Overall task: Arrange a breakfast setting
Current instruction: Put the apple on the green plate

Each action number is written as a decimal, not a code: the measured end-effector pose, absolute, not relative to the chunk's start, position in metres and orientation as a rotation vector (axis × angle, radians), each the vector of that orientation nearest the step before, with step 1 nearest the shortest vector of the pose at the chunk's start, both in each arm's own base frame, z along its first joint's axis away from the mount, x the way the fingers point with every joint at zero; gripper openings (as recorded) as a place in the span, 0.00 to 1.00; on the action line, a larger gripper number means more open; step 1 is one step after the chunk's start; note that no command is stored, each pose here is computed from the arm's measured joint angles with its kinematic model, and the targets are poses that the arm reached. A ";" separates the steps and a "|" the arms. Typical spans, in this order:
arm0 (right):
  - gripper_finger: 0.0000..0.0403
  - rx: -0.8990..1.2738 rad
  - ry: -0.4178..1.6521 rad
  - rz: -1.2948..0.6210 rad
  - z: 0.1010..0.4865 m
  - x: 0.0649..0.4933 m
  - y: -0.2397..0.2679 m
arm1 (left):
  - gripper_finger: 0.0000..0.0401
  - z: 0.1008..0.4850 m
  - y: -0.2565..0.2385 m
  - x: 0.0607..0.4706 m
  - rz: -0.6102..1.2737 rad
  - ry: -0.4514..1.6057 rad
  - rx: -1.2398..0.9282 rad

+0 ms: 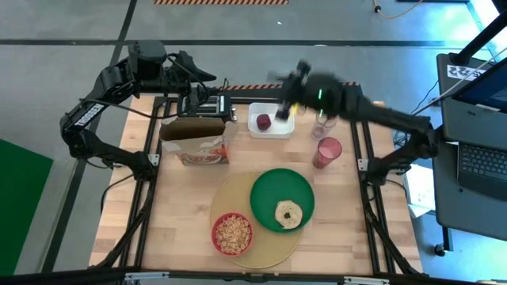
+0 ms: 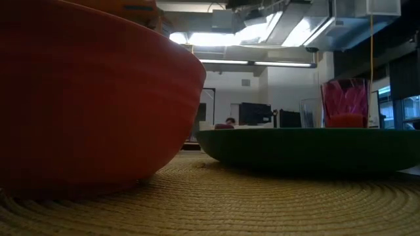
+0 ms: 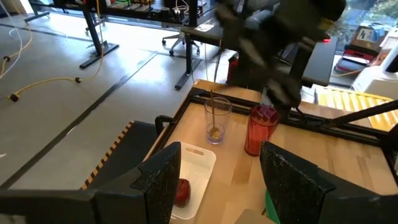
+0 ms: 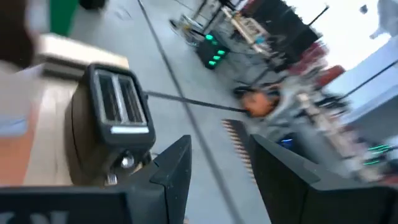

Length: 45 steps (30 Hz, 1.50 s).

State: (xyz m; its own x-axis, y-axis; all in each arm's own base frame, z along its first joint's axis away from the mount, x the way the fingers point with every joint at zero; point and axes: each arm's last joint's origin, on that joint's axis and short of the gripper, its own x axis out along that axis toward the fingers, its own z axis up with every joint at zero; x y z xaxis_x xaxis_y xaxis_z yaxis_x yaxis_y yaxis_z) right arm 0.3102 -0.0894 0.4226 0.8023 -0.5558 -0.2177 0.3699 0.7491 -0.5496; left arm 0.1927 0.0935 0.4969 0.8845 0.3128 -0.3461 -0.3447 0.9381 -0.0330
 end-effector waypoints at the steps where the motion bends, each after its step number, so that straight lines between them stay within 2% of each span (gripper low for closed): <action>1: 0.41 -0.464 0.364 -0.489 0.424 0.307 -0.106 | 0.53 0.497 0.093 0.193 0.343 0.344 -0.095; 4: 0.41 -0.329 0.335 -0.402 0.421 0.297 -0.149 | 0.53 0.497 0.093 0.193 0.344 0.343 -0.104; 7: 0.48 -0.250 0.365 -0.308 0.411 0.296 -0.178 | 0.53 0.497 0.093 0.193 0.347 0.341 -0.118; 10: 0.62 -0.213 0.421 -0.252 0.400 0.304 -0.199 | 0.53 0.497 0.094 0.193 0.350 0.341 -0.118; 15: 0.92 -0.219 0.559 -0.193 0.375 0.333 -0.219 | 0.53 0.497 0.095 0.192 0.386 0.342 -0.113; 17: 0.97 -0.229 0.607 -0.155 0.367 0.345 -0.224 | 0.53 0.497 0.095 0.192 0.402 0.343 -0.111; 25: 0.83 -0.301 0.803 0.005 0.336 0.377 -0.234 | 0.53 0.497 0.096 0.192 0.440 0.332 -0.165; 35: 0.87 -0.282 1.025 0.218 0.281 0.398 -0.222 | 0.53 0.497 0.096 0.192 0.454 0.314 -0.246; 45: 0.87 -0.368 1.139 0.212 0.254 0.411 -0.217 | 0.53 0.497 0.093 0.193 0.447 0.306 -0.286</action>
